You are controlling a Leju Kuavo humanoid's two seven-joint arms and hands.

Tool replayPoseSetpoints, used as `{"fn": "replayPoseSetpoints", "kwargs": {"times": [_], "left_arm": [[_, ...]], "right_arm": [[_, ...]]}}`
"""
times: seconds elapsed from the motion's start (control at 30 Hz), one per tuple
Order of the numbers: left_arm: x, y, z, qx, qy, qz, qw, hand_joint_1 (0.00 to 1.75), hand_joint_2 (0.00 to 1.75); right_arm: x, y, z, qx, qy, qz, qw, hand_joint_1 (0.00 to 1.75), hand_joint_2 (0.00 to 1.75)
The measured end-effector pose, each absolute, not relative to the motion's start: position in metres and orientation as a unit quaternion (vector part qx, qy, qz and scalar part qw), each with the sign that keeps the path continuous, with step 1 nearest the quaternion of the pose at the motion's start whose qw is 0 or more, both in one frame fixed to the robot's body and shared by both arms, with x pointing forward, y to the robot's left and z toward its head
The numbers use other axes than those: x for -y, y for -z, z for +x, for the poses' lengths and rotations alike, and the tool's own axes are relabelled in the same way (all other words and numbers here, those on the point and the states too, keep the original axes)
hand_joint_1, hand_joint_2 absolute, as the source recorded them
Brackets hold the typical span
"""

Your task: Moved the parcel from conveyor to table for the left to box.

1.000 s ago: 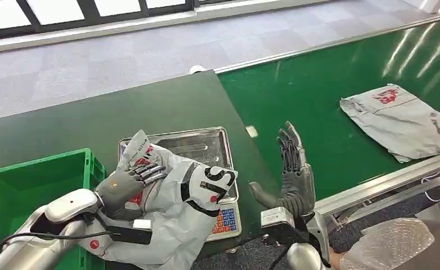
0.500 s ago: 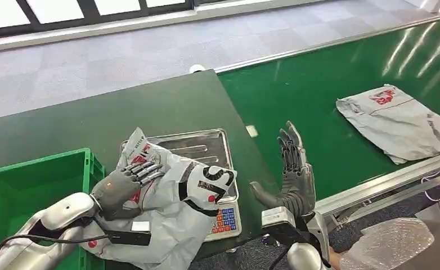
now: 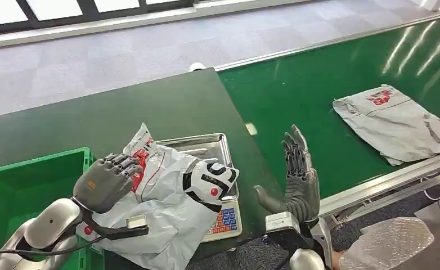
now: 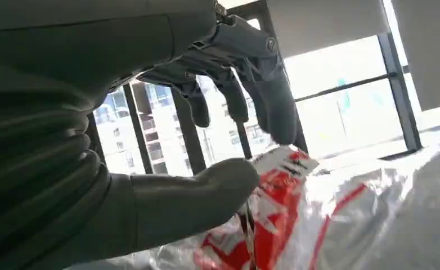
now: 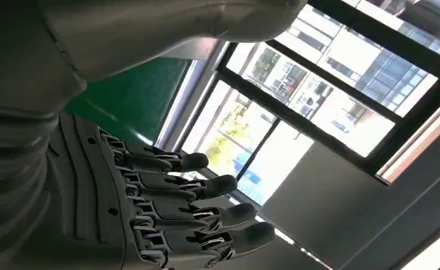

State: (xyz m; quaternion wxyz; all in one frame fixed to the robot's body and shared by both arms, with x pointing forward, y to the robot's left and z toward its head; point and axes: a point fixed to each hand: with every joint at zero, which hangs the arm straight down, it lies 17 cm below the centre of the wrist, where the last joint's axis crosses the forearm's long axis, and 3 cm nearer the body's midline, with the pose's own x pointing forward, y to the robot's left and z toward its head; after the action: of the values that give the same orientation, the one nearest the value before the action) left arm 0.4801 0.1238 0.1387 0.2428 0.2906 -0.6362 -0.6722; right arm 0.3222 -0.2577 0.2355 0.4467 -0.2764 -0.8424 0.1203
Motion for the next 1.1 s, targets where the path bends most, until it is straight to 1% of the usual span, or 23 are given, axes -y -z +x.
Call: {"fn": "replayPoseSetpoints", "kwargs": {"times": [0.27,0.4,0.53,0.57,0.6,0.63,0.73,0.77,0.97,1.0,1.1], "left_arm": [[-0.120,-0.172,0.484,0.651,0.652,0.320,0.222,1.75,1.75],[-0.118,-0.174,0.480,0.652,0.653,0.318,0.218,1.75,1.75],[-0.113,-0.159,0.472,0.637,0.681,0.289,0.216,1.75,1.75],[-0.112,-0.155,0.470,0.634,0.687,0.279,0.219,1.10,1.75],[-0.111,-0.148,0.467,0.629,0.695,0.264,0.226,0.09,1.75],[-0.110,-0.143,0.465,0.626,0.701,0.250,0.233,0.00,1.75],[-0.108,-0.130,0.459,0.622,0.710,0.218,0.247,0.00,1.75],[-0.107,-0.124,0.457,0.619,0.714,0.209,0.250,0.00,0.00],[-0.104,-0.093,0.448,0.596,0.738,0.162,0.271,0.00,0.00],[-0.104,-0.091,0.448,0.594,0.740,0.158,0.275,0.00,1.75],[-0.103,-0.084,0.446,0.586,0.744,0.138,0.291,0.00,1.75]], "right_arm": [[0.256,-0.240,0.317,0.844,-0.116,-0.274,0.447,0.00,1.75],[0.256,-0.242,0.317,0.845,-0.114,-0.273,0.446,0.00,1.75],[0.258,-0.241,0.317,0.843,-0.113,-0.275,0.448,0.00,1.75],[0.259,-0.242,0.317,0.843,-0.112,-0.276,0.447,0.00,1.75],[0.260,-0.242,0.317,0.843,-0.111,-0.277,0.447,0.00,1.75],[0.260,-0.243,0.317,0.843,-0.111,-0.277,0.447,0.00,1.75],[0.261,-0.242,0.318,0.843,-0.110,-0.276,0.448,0.00,1.75],[0.261,-0.242,0.318,0.843,-0.110,-0.276,0.449,0.00,1.75],[0.261,-0.243,0.319,0.842,-0.111,-0.276,0.451,0.00,1.75],[0.261,-0.243,0.319,0.842,-0.111,-0.276,0.450,0.00,1.75],[0.261,-0.244,0.319,0.843,-0.109,-0.275,0.450,0.00,1.75]]}}
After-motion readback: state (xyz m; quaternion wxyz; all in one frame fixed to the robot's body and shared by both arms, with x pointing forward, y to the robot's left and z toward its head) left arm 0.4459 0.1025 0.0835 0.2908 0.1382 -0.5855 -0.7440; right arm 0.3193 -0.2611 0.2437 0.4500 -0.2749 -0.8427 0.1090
